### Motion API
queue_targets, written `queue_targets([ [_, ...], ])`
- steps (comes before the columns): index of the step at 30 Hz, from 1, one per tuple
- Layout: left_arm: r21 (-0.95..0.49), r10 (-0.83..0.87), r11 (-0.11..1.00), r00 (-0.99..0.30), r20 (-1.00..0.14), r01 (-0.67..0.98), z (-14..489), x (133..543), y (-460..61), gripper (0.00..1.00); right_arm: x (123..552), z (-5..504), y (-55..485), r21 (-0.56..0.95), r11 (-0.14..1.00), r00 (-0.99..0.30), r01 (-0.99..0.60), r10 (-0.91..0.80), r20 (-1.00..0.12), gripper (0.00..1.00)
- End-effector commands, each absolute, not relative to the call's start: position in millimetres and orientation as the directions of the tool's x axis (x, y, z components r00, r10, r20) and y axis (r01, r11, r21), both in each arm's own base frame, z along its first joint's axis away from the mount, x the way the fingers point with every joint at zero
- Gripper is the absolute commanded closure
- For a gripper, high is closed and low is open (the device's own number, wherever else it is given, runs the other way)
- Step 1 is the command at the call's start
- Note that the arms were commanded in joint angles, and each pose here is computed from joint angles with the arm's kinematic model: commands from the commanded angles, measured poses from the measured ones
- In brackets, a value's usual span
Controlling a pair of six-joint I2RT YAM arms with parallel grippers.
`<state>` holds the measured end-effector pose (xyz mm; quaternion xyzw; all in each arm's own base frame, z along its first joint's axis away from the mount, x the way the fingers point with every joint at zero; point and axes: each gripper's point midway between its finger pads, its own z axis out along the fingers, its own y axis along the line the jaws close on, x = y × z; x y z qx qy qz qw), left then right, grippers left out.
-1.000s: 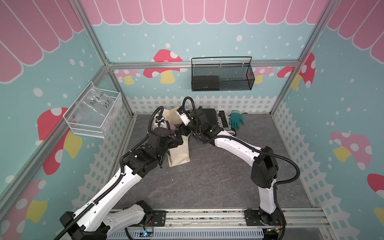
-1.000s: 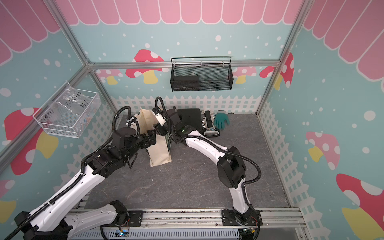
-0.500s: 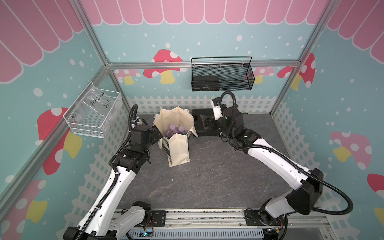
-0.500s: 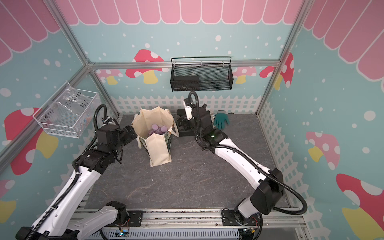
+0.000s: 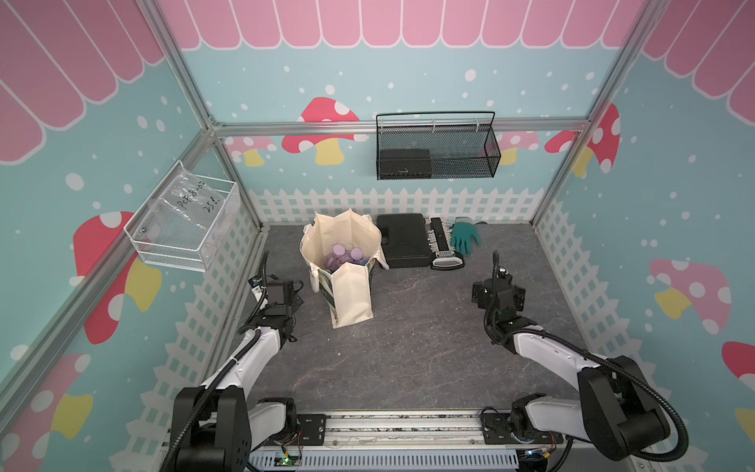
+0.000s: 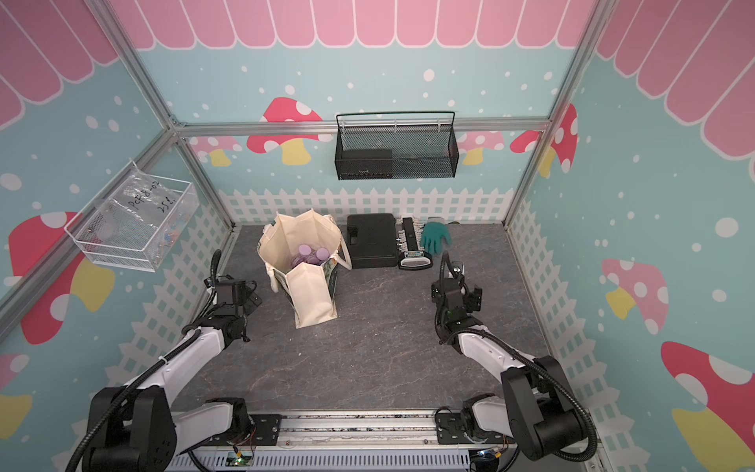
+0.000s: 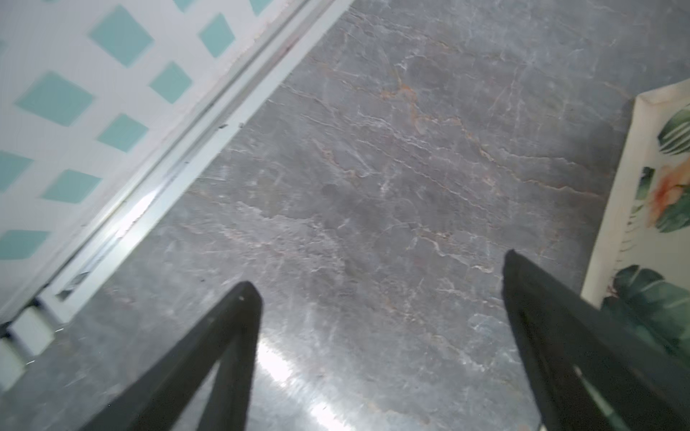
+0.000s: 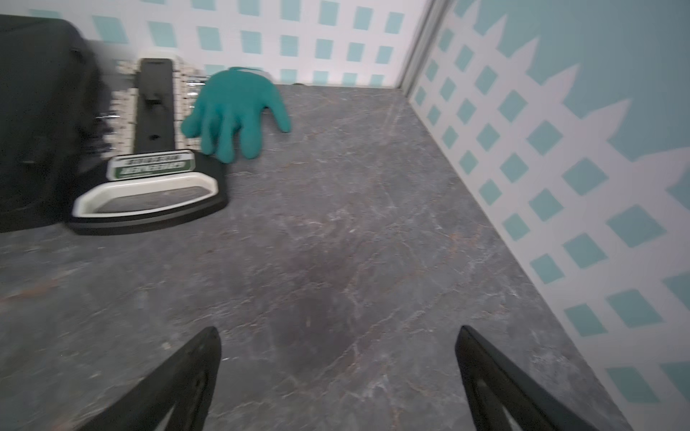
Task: Put the hourglass into the canvas bag
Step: Reset both arms
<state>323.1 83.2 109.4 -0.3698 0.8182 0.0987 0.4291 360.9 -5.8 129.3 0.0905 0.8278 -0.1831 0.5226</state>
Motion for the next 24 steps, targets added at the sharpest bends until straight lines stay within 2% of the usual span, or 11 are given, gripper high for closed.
queue_targets([
  [1, -0.126, -0.349, 0.776, -0.254, -0.902, -0.618, 154, 358, 80, 0.01, 372, 168, -36, -0.167, 0.849, -0.261, 0.502, -0.036, -0.965, 0.01],
  [3, -0.078, -0.265, 0.811, -0.245, -0.933, -0.580, 153, 371, 75, 0.01, 375, 168, -42, -0.179, 0.848, -0.245, 0.498, -0.061, -0.968, 0.00],
  [6, 0.023, -0.180, 0.836, -0.314, -0.932, -0.548, 132, 383, 67, 0.01, 378, 158, -51, -0.252, 0.835, -0.268, 0.490, -0.131, -0.955, 0.00],
  [8, 0.077, -0.107, 0.851, -0.314, -0.943, -0.519, 136, 389, 56, 0.01, 379, 141, -60, -0.205, 0.867, -0.263, 0.454, -0.089, -0.961, 0.00],
  [10, 0.084, -0.031, 0.890, -0.244, -0.969, -0.449, 143, 393, 42, 0.01, 379, 131, -60, -0.151, 0.904, -0.220, 0.399, -0.065, -0.973, 0.00],
  [12, 0.069, -0.021, 0.906, -0.208, -0.978, -0.418, 136, 393, 38, 0.01, 389, 127, -49, -0.166, 0.935, -0.250, 0.314, -0.087, -0.964, 0.00],
  [14, 0.050, -0.049, 0.924, -0.247, -0.968, -0.379, 132, 395, 35, 0.01, 393, 128, -36, -0.187, 0.955, -0.235, 0.230, -0.132, -0.963, 0.00],
  [16, 0.022, -0.048, 0.949, -0.212, -0.976, -0.316, 128, 394, 30, 0.01, 384, 138, -18, -0.199, 0.971, -0.151, 0.132, -0.179, -0.972, 0.00],
  [19, 0.011, -0.048, 0.954, -0.188, -0.981, -0.299, 121, 393, 30, 0.01, 369, 137, -19, -0.183, 0.973, -0.104, 0.142, -0.169, -0.980, 0.00],
  [20, 0.006, -0.067, 0.954, -0.234, -0.970, -0.299, 119, 396, 30, 0.01, 368, 138, -16, -0.192, 0.973, -0.084, 0.127, -0.183, -0.980, 0.00],
  [24, -0.019, -0.092, 0.956, -0.236, -0.968, -0.292, 117, 397, 34, 0.01, 370, 134, -17, -0.176, 0.979, -0.098, 0.108, -0.165, -0.981, 0.00],
])
